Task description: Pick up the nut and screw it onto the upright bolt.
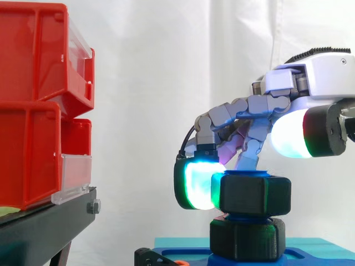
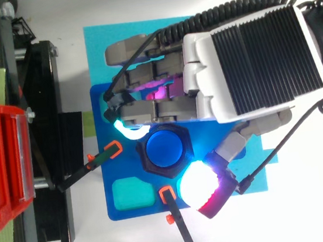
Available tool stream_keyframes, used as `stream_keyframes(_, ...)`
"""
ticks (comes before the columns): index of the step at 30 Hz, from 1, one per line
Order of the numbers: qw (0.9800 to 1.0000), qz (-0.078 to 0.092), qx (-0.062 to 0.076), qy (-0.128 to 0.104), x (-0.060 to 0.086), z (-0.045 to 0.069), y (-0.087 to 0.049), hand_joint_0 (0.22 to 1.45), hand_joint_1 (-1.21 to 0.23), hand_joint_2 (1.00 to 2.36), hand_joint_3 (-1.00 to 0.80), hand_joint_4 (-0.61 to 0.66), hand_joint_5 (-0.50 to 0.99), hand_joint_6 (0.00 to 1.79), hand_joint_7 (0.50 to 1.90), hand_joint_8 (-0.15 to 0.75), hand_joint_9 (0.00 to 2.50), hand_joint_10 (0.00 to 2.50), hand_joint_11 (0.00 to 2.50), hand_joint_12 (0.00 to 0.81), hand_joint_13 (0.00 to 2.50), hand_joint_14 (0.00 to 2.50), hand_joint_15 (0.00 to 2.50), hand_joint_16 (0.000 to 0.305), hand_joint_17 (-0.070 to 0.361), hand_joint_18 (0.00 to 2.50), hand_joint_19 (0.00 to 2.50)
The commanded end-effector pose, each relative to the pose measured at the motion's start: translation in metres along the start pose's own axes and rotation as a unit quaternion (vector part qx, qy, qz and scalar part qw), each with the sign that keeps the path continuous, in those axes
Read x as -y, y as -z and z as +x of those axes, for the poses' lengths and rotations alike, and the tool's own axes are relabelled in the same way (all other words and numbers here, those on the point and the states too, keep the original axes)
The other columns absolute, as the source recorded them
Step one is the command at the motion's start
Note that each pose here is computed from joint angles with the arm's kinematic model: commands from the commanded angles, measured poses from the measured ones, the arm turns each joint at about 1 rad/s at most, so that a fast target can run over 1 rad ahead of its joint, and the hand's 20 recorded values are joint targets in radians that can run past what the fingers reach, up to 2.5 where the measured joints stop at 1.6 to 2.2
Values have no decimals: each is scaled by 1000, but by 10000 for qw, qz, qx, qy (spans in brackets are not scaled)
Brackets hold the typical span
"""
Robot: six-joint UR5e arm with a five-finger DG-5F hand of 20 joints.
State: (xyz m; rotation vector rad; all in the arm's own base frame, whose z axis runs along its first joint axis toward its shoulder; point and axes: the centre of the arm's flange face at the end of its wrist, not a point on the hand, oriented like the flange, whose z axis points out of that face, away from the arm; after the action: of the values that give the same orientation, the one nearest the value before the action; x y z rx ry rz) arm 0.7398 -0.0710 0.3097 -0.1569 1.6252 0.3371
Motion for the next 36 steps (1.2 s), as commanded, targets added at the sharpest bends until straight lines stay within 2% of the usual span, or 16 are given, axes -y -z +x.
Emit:
stream_keyframes(1,10000,-15,20,34,4,-5,1,531,-241,1000,-500,169,25,567,1382,287,1175,0,0,228,730,0,0,17,38,322,0)
stream_keyframes(4,10000,-22,19,79,7,-6,3,532,-226,1000,-500,142,35,596,1307,280,1286,0,0,214,765,0,0,15,34,368,0)
stream_keyframes(5,10000,-15,28,88,8,-6,3,532,-221,1000,-500,124,39,607,1281,255,1329,0,0,207,783,0,0,14,33,384,0)
stream_keyframes(6,10000,-8,28,95,9,-6,4,533,-218,1000,-500,91,51,610,1260,176,1423,0,0,178,831,0,0,12,28,458,0)
stream_keyframes(7,9999,-9,36,98,9,-7,4,532,-210,1000,-500,57,66,599,1294,154,1508,0,0,163,907,0,0,10,23,530,0)
stream_keyframes(9,9999,6,45,107,11,-9,5,523,-201,1000,-500,38,76,601,1267,144,1581,0,0,149,961,0,0,9,21,623,0)
stream_keyframes(15,9998,-37,12,202,17,-27,7,509,-172,1000,-500,35,87,589,1270,142,1649,0,0,137,1026,0,0,9,20,724,0)
stream_keyframes(17,9997,-23,-60,255,17,-33,8,507,-151,1000,-500,53,91,538,1361,149,1609,0,0,147,1004,0,0,10,22,718,0)
stream_keyframes(18,9995,-8,-65,314,18,-41,9,507,-129,1000,-500,89,88,500,1423,169,1560,0,0,164,969,0,0,12,27,663,0)
stream_keyframes(20,9993,-9,-51,379,17,-54,9,508,-103,1000,-500,142,53,503,1331,232,1491,0,0,187,944,0,0,15,35,620,0)
stream_keyframes(21,9992,-17,-58,385,17,-55,8,505,-88,1000,-500,159,18,505,1233,279,1440,0,0,208,918,0,0,20,44,606,4)
stream_keyframes(23,9991,-9,-65,413,16,-67,8,501,-80,1000,-500,204,-13,505,1110,297,1400,0,0,222,883,0,0,22,50,583,32)
stream_keyframes(26,9990,-24,-74,451,12,-69,7,495,-75,1000,-500,246,-47,504,959,289,1282,0,0,240,809,0,0,26,58,547,42)
stream_keyframes(30,9989,-58,-18,471,7,-68,3,488,-74,1000,-500,213,-88,503,773,267,1098,0,0,268,700,0,0,30,68,447,27)
stream_keyframes(35,9982,-132,205,550,-3,-70,-7,485,-74,1000,-500,211,-103,502,715,264,993,0,0,278,626,0,0,32,72,374,6)
stream_keyframes(36,9982,-140,204,551,-4,-66,-8,485,-74,1000,-500,212,-103,502,713,263,977,0,0,283,615,0,0,32,72,357,0)
